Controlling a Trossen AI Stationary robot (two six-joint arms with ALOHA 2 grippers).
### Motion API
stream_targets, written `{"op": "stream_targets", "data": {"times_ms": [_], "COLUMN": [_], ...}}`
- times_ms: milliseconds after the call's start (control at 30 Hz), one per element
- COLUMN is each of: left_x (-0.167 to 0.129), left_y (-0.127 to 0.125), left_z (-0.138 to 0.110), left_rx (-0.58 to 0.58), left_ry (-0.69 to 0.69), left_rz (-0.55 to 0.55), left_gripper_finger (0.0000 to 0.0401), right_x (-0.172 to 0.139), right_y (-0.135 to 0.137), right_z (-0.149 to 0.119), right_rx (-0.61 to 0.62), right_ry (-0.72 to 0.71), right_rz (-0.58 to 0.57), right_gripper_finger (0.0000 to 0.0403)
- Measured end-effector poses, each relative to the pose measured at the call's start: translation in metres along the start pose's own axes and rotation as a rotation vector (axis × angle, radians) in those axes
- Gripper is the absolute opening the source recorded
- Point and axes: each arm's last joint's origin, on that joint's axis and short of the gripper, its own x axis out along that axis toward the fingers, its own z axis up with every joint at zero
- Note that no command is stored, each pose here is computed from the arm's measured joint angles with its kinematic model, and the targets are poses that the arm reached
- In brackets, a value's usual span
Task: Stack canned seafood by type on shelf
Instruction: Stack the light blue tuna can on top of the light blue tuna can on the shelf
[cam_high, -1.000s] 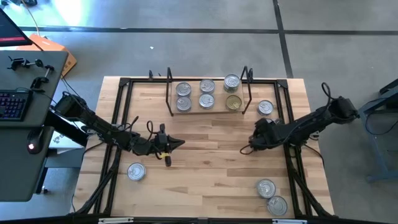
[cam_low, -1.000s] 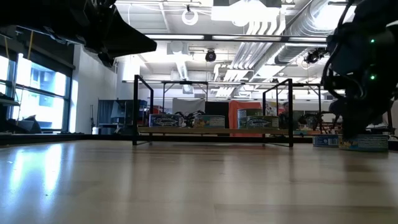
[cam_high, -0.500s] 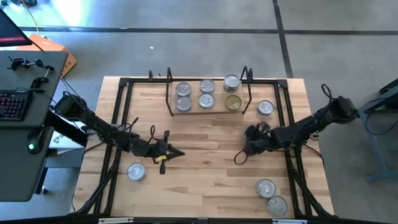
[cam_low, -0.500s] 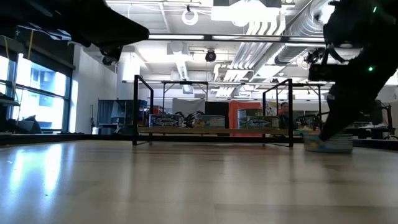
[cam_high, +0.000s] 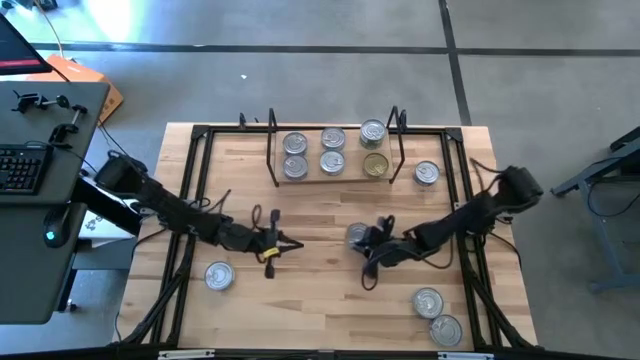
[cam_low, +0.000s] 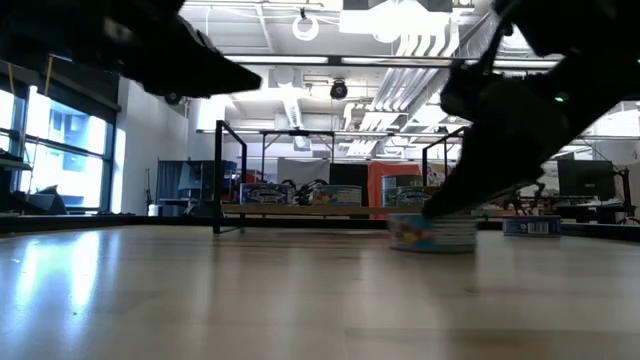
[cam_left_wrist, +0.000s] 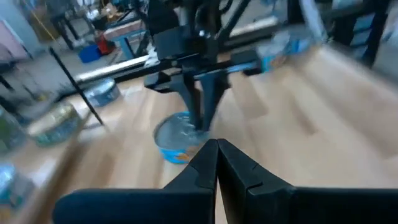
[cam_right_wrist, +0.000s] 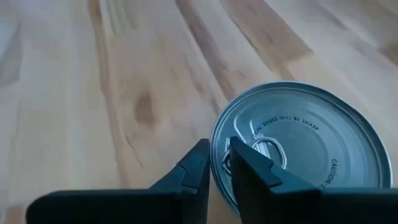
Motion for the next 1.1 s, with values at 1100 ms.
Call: {"op": "stream_targets", "data": {"times_ms": [1100], "left_x": [0.130], "left_y": [0.036], "left_z": [-0.032], "left_rx": [0.313], "left_ry": [0.266], "left_rz": [-0.222], "left_gripper_finger": [0.0053], "right_x": [-0.104], "right_y": [0.116], "right_z": [0.020], "right_rx": [-0.228], "right_ry": [-0.285], "right_rz": [0.149], "right_gripper_finger": [0.0002]}}
